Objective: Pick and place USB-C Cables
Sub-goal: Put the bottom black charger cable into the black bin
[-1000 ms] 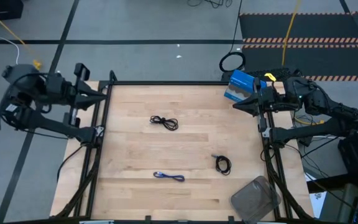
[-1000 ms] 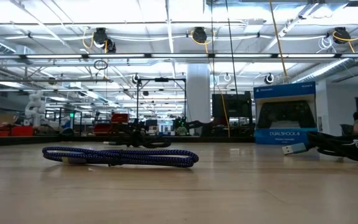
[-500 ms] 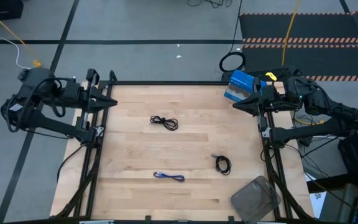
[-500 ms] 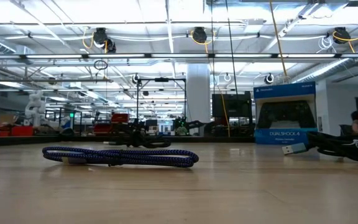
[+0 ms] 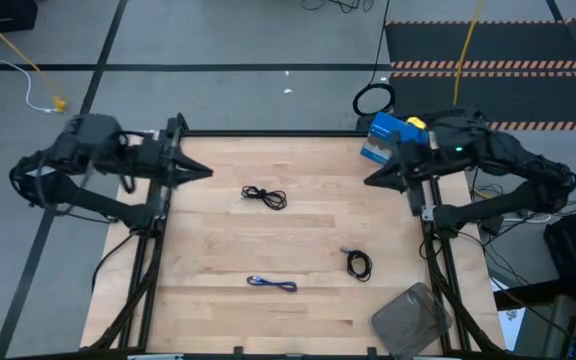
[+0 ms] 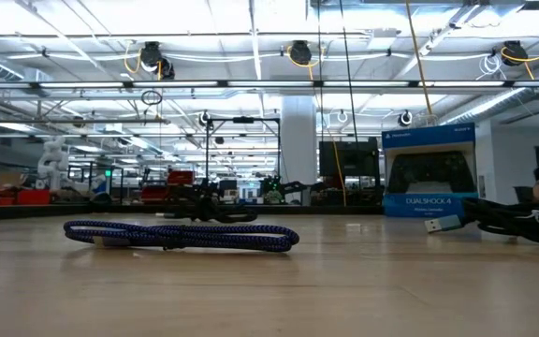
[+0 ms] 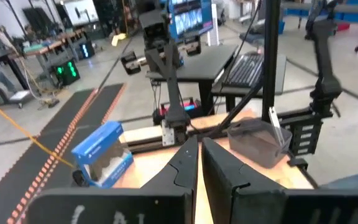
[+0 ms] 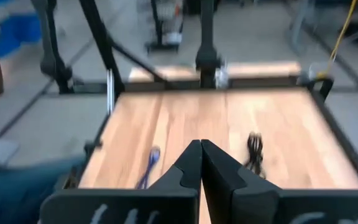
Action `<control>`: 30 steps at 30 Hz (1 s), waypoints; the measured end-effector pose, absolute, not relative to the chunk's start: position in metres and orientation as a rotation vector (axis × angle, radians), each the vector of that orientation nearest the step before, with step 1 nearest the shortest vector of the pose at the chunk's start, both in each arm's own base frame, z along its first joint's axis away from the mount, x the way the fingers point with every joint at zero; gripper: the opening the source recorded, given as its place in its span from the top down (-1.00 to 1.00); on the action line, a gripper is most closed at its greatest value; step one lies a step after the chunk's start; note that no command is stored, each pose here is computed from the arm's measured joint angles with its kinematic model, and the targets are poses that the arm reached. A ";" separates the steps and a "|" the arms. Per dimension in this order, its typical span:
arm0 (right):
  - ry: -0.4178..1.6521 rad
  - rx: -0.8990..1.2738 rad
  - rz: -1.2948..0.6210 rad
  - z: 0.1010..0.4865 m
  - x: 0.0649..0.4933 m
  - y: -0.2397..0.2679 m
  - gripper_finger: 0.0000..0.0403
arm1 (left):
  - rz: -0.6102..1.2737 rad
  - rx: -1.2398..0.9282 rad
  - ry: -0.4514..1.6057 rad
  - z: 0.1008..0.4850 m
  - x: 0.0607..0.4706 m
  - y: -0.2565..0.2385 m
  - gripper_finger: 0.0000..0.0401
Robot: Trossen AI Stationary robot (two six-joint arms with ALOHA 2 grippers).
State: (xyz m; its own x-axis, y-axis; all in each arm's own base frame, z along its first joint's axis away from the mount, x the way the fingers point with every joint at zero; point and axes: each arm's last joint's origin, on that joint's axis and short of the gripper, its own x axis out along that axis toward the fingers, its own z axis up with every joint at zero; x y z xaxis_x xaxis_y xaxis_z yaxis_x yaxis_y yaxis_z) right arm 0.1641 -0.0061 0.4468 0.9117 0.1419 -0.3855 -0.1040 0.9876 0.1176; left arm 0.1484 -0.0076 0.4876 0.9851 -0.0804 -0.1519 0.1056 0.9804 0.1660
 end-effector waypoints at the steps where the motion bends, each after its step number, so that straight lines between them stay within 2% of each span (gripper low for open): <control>1: 0.434 0.096 0.131 0.448 0.167 -0.005 1.00 | -0.087 0.175 0.159 0.486 0.152 -0.008 0.87; 16: 0.818 0.033 0.142 0.478 0.193 0.014 1.00 | -0.079 0.189 0.195 0.481 0.169 -0.008 0.87; 21: 0.986 0.043 0.159 0.473 0.205 0.021 1.00 | -0.078 0.189 0.191 0.481 0.169 -0.008 0.87; 26: 1.041 0.116 0.250 0.466 0.224 0.031 1.00 | -0.078 0.189 0.188 0.481 0.169 -0.008 0.87; 30: 1.077 0.147 0.243 0.460 0.233 0.035 1.00 | -0.077 0.187 0.187 0.481 0.169 -0.008 0.87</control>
